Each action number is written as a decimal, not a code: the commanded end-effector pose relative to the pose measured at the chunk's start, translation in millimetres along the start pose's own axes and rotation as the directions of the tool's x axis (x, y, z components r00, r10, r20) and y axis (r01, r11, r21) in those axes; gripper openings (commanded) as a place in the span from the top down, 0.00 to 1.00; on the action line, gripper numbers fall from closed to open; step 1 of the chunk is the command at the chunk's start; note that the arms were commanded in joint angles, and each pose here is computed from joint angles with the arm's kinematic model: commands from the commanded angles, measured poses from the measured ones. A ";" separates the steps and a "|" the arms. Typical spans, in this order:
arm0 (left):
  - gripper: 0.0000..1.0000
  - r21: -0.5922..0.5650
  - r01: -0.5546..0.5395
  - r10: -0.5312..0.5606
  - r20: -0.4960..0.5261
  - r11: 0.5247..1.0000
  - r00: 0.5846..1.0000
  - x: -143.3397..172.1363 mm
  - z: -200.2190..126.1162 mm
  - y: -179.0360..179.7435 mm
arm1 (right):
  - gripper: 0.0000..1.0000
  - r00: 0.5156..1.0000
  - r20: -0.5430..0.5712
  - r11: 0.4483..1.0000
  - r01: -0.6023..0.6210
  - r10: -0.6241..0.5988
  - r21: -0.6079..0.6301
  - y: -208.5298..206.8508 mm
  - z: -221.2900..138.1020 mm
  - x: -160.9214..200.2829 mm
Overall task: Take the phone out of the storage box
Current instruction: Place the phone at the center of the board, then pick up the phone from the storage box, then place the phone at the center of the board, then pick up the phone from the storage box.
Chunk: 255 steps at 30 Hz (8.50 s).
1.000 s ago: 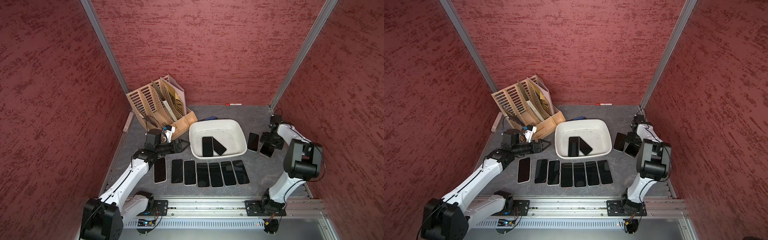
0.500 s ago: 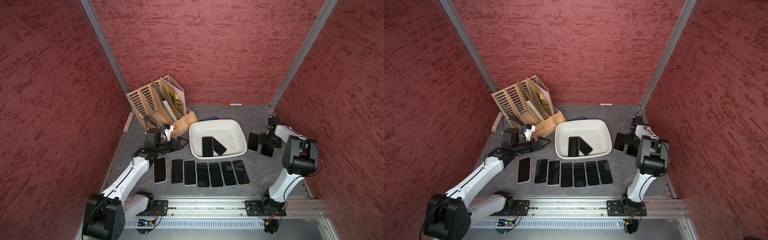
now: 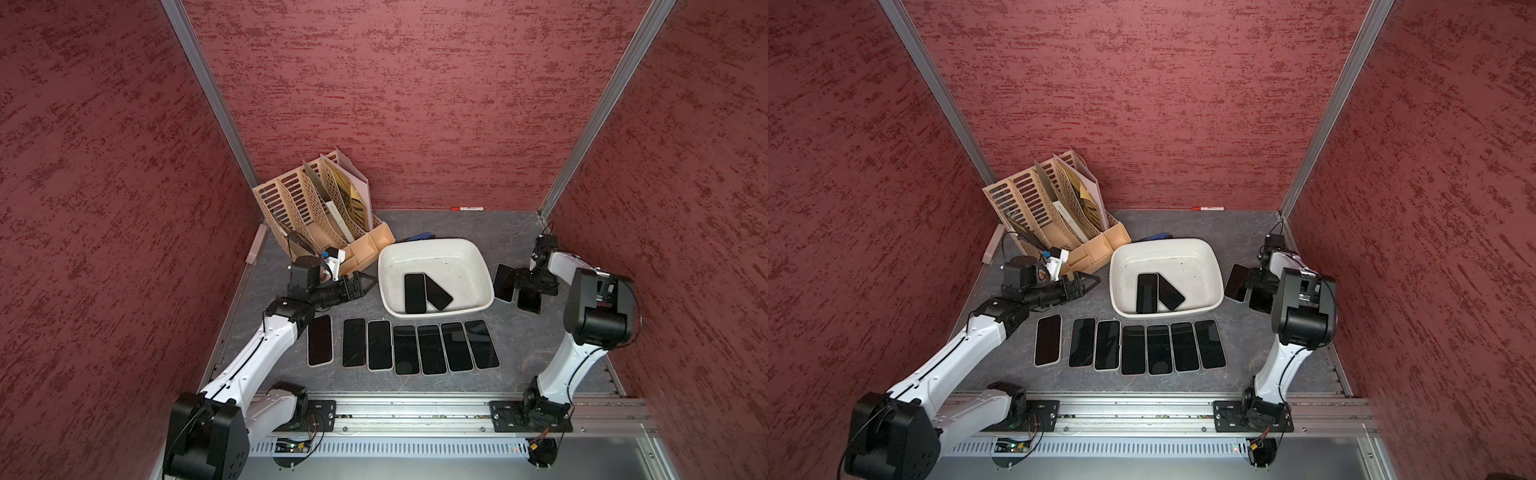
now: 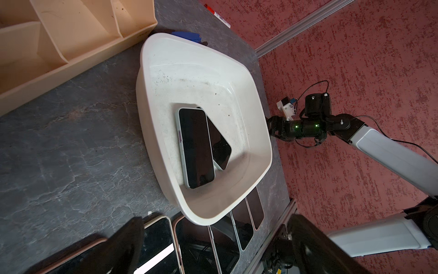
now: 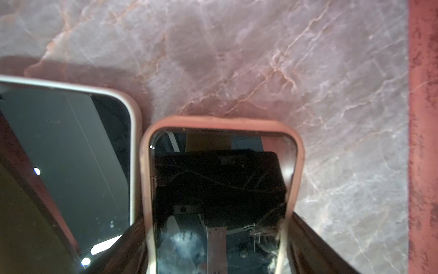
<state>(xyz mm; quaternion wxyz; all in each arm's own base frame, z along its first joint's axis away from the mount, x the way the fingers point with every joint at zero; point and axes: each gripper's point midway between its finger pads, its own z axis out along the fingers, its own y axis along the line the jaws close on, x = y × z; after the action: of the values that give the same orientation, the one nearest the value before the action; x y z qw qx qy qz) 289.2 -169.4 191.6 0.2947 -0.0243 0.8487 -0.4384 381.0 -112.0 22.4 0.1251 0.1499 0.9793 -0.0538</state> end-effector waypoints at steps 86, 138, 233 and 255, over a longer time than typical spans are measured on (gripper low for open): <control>0.00 -0.060 -0.097 0.107 0.196 0.993 0.975 17.9 -67.9 -11.1 | 0.02 0.953 0.099 0.951 0.296 -0.288 -0.085 374.3 -66.6 108.0; 0.00 0.397 -0.425 0.478 -0.042 0.814 0.877 94.3 59.5 -161.5 | 0.40 0.987 0.074 0.989 -0.145 0.143 0.009 23.2 -147.8 51.8; 0.00 0.108 -0.365 0.328 0.258 0.925 0.909 30.2 -39.7 -76.8 | 0.02 0.631 0.239 0.562 0.771 -0.738 -0.299 340.8 -131.6 108.2; 0.00 0.044 -0.351 0.327 0.274 0.935 0.904 33.4 -49.9 -61.8 | 0.01 0.567 0.097 0.546 0.818 -0.818 -0.180 348.2 -69.3 97.6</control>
<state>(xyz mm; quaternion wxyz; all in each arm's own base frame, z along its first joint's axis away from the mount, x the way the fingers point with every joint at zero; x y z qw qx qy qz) 218.5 -182.5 245.1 0.4705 0.0809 0.7738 -0.4165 380.2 262.0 43.2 0.1080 -0.3317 0.9369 0.0239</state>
